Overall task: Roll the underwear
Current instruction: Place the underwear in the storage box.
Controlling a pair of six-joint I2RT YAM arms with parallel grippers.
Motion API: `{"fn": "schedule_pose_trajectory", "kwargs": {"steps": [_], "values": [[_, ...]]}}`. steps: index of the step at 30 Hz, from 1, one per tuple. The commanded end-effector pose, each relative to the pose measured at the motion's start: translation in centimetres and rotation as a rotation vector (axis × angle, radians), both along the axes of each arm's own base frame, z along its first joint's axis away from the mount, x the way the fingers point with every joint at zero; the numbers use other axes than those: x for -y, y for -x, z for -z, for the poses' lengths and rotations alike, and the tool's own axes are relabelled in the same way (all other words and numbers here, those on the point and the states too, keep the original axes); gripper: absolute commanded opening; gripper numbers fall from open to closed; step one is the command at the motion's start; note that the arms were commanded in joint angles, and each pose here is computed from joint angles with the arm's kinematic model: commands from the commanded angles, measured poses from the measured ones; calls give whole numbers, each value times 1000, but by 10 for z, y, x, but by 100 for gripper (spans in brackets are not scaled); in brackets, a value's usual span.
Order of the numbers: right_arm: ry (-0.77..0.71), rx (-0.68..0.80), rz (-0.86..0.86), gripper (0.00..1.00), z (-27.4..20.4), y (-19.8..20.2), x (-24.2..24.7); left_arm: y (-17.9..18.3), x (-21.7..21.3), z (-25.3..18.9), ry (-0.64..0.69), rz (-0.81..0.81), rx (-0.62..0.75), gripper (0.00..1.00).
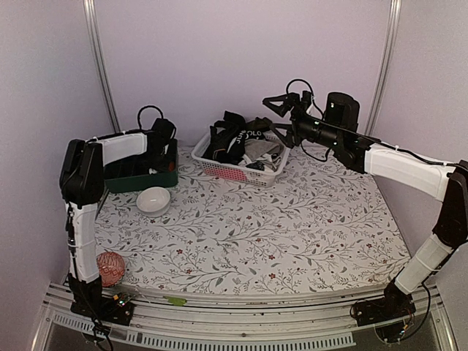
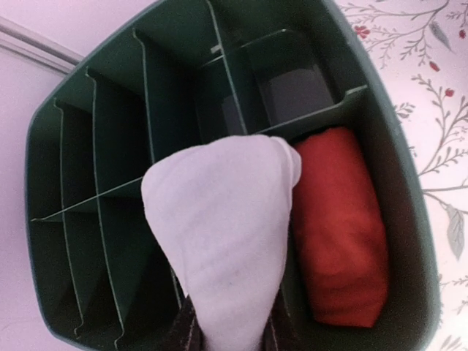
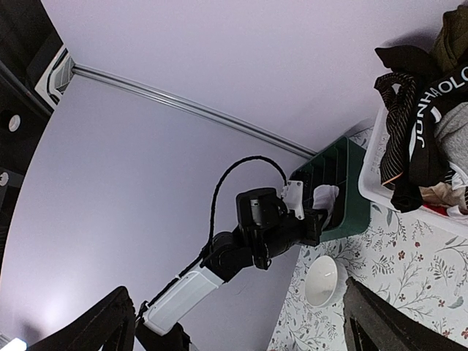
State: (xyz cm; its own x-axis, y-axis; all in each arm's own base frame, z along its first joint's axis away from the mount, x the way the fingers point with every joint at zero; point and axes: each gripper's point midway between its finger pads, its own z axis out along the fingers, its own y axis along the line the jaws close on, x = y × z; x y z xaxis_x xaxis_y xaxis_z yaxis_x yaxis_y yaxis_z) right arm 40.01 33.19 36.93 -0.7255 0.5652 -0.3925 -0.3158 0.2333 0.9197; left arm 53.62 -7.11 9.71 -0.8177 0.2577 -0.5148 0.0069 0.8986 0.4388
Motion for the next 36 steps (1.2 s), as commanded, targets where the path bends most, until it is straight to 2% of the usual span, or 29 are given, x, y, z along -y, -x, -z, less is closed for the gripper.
{"fn": "schedule_pose_trajectory", "kwargs": {"steps": [1,5,8,16,23,28,36], "values": [[7,13,14,99,-3,3,10,0,13,23,141,25,-74,0],[9,4,11,99,0,4,10,3,21,33,298,43,-114,0],[7,-1,11,99,1,3,10,5,14,35,330,7,-115,0],[4,-4,11,99,1,-1,9,2,-46,15,248,-188,1,0],[3,-7,0,99,1,-5,4,0,-52,4,233,-253,66,0],[4,-10,-5,99,3,-7,2,-3,-58,33,187,-281,9,0],[6,-11,-1,99,2,-10,4,-11,-38,65,242,-197,-81,0]]}}
